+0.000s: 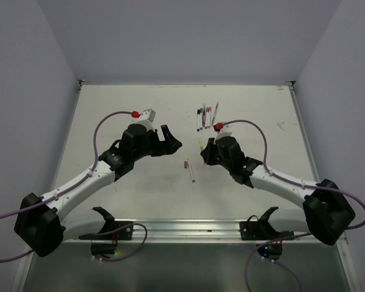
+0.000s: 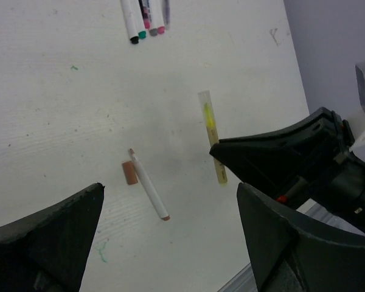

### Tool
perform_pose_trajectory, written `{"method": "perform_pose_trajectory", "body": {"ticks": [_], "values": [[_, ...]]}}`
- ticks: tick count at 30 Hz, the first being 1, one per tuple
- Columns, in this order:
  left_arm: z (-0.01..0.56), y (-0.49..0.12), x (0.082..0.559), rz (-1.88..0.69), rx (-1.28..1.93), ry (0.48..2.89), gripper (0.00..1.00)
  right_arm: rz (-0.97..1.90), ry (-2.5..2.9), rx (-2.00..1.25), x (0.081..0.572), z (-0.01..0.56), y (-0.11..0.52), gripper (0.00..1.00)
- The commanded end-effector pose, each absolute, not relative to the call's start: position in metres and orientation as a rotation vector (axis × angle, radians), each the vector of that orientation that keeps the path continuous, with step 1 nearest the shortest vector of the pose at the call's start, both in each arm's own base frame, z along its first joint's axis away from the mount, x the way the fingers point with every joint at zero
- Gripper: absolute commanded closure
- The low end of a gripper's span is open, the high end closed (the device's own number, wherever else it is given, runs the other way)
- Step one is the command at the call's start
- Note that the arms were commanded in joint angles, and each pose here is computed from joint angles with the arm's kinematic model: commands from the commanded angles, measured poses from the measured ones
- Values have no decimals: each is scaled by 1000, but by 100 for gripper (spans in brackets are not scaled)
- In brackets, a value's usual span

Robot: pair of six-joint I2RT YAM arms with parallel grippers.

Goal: Open the pen caps

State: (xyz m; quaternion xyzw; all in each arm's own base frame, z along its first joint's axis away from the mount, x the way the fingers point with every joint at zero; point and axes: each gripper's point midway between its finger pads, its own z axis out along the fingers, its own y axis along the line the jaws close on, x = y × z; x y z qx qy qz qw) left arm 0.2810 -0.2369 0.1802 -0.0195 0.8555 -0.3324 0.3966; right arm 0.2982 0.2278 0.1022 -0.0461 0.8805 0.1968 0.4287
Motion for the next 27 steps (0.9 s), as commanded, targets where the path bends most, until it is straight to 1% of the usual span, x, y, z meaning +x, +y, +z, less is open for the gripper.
{"method": "perform_pose_trajectory", "body": {"ticks": [1, 5, 8, 9, 14, 16, 23, 27], "values": [[193, -255, 282, -943, -96, 2094, 7, 743, 2013, -98, 272, 144, 260, 100], [201, -264, 282, -978, -101, 2053, 15, 842, 1935, -157, 247, 161, 277, 100], [199, -271, 279, -993, -102, 2057, 17, 906, 1888, -216, 233, 170, 288, 100], [199, -273, 278, -1002, -107, 2056, 20, 918, 1878, -233, 229, 171, 293, 100], [196, -280, 277, -1011, -129, 2069, 27, 960, 1851, -240, 224, 174, 300, 100], [191, -282, 276, -1009, -135, 2084, 33, 968, 1849, -246, 223, 174, 302, 100], [173, -290, 272, -999, -129, 2137, 38, 982, 1837, -245, 222, 177, 306, 100], [176, -294, 272, -1018, -126, 2118, 47, 985, 1838, -249, 221, 175, 307, 100]]}}
